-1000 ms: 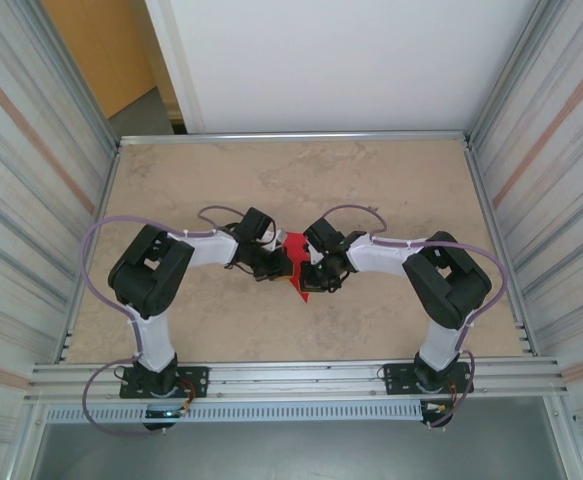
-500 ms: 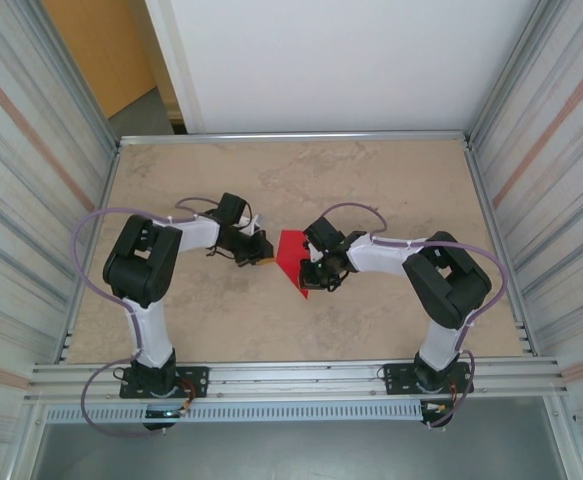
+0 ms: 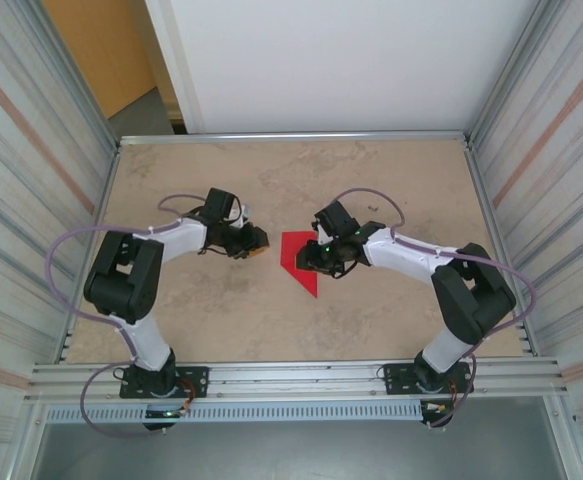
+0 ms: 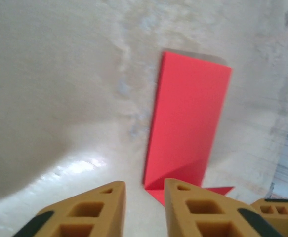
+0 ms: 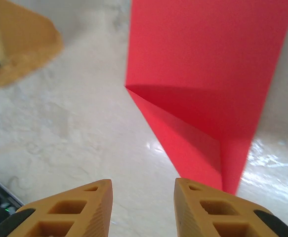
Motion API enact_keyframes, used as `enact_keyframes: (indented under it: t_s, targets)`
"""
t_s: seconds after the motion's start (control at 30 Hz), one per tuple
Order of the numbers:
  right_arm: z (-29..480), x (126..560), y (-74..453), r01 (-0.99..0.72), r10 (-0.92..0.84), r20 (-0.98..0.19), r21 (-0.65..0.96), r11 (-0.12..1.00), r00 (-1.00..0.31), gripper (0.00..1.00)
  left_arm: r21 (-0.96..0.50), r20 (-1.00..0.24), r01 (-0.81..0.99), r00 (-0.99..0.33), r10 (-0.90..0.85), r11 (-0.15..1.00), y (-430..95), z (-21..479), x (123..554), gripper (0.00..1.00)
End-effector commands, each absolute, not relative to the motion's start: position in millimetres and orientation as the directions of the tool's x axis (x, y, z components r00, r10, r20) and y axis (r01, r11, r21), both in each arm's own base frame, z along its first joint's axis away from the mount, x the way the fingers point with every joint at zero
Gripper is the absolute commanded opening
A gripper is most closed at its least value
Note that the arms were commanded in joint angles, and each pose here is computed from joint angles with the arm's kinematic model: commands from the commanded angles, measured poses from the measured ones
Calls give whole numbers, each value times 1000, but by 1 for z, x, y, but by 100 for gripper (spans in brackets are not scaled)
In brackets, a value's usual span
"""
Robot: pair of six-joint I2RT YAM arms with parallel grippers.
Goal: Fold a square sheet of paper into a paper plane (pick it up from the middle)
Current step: Third fold the triangle at the center of the table, then fourth fold the wing at the center of the table.
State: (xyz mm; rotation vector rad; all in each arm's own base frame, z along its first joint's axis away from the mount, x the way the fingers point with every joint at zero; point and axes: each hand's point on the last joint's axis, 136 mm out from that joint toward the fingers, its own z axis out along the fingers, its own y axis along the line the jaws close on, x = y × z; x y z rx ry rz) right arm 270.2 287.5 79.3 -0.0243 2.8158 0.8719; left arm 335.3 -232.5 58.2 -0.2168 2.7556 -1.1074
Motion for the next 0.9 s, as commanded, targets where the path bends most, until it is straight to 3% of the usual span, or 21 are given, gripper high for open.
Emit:
enact_keyframes:
  t_s: [0.0,0.23,0.87]
  targets:
    - [75,278,291,-14,103,-170,575,818,-980,36,-741,-39,-122,-974,-224,660,-246,62,322,34]
    - [52,283,286,4,109,-166,532,847,-980,34,-768,28,-151,-979,-203,622,-262,47,308,36]
    - [6,283,268,60,117,-95,467,882,-989,32,-786,63,-118,-992,-112,607,-280,34,302,36]
